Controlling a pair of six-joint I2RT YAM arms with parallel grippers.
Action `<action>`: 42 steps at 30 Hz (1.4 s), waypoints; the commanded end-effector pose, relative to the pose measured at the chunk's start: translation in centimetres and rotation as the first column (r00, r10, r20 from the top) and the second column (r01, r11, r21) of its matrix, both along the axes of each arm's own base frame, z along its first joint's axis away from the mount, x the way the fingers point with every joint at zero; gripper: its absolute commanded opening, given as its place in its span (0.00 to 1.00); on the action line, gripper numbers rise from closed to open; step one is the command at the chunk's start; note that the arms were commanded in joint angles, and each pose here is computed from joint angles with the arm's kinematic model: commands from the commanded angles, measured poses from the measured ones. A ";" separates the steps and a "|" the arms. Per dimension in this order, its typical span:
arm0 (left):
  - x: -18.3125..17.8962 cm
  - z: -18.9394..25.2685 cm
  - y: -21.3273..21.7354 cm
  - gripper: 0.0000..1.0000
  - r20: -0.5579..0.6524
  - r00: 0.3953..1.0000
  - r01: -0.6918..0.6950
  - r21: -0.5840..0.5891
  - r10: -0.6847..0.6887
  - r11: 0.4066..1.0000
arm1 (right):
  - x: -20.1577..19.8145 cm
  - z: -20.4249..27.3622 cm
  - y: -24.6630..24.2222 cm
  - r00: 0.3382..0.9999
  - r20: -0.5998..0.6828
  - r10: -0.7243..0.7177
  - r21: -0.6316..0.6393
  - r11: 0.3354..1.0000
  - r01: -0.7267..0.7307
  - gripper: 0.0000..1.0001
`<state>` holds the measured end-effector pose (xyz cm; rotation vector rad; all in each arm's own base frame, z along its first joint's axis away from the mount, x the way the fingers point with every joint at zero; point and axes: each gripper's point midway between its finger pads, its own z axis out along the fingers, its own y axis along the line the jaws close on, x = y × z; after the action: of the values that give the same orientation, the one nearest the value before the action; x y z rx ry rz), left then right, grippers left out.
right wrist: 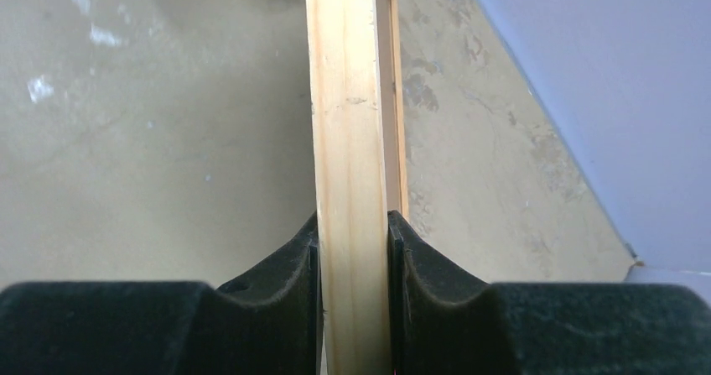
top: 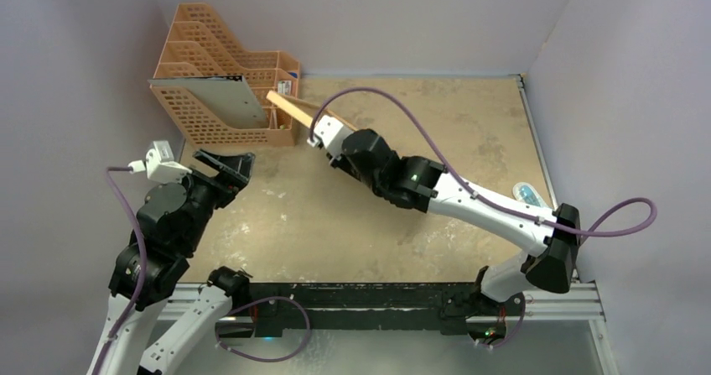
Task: Put the photo into the frame
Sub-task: Turn over the photo frame at the center of the board.
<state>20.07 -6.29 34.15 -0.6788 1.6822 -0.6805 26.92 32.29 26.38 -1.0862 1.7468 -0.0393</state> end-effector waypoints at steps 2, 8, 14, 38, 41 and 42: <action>0.4 -1.8 -0.8 0.79 -0.038 0.998 0.043 0.042 -0.042 0.998 | 1.8 7.5 2.3 0.998 -0.056 -0.010 0.371 0.928 0.030 0.00; 1.8 -5.2 -4.1 0.79 -0.113 0.979 0.171 0.009 -0.169 0.985 | 4.9 9.6 1.4 0.992 -0.119 -0.035 0.464 0.881 0.087 0.00; 2.8 -8.4 -6.3 0.78 -0.168 0.955 0.243 -0.029 -0.245 0.970 | 8.1 8.4 0.2 0.973 -0.226 -0.046 0.509 0.846 0.158 0.00; 6.0 -15.3 -9.5 0.76 -0.292 0.901 0.322 -0.044 -0.320 0.946 | 15.2 2.0 -18.4 0.871 -0.489 -0.051 0.816 0.326 0.477 0.00; 6.2 -16.6 -9.9 0.76 -0.313 0.888 0.342 -0.039 -0.337 0.939 | 14.6 0.2 -19.1 0.853 -0.517 -0.068 0.811 0.279 0.514 0.00; 6.3 -17.1 -10.0 0.76 -0.323 0.883 0.349 -0.035 -0.341 0.937 | 14.4 -0.7 -19.2 0.843 -0.533 -0.073 0.805 0.263 0.532 0.00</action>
<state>25.46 -15.47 17.25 -0.5378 2.1648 -0.7929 43.25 11.23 27.13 0.1774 1.8223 0.7953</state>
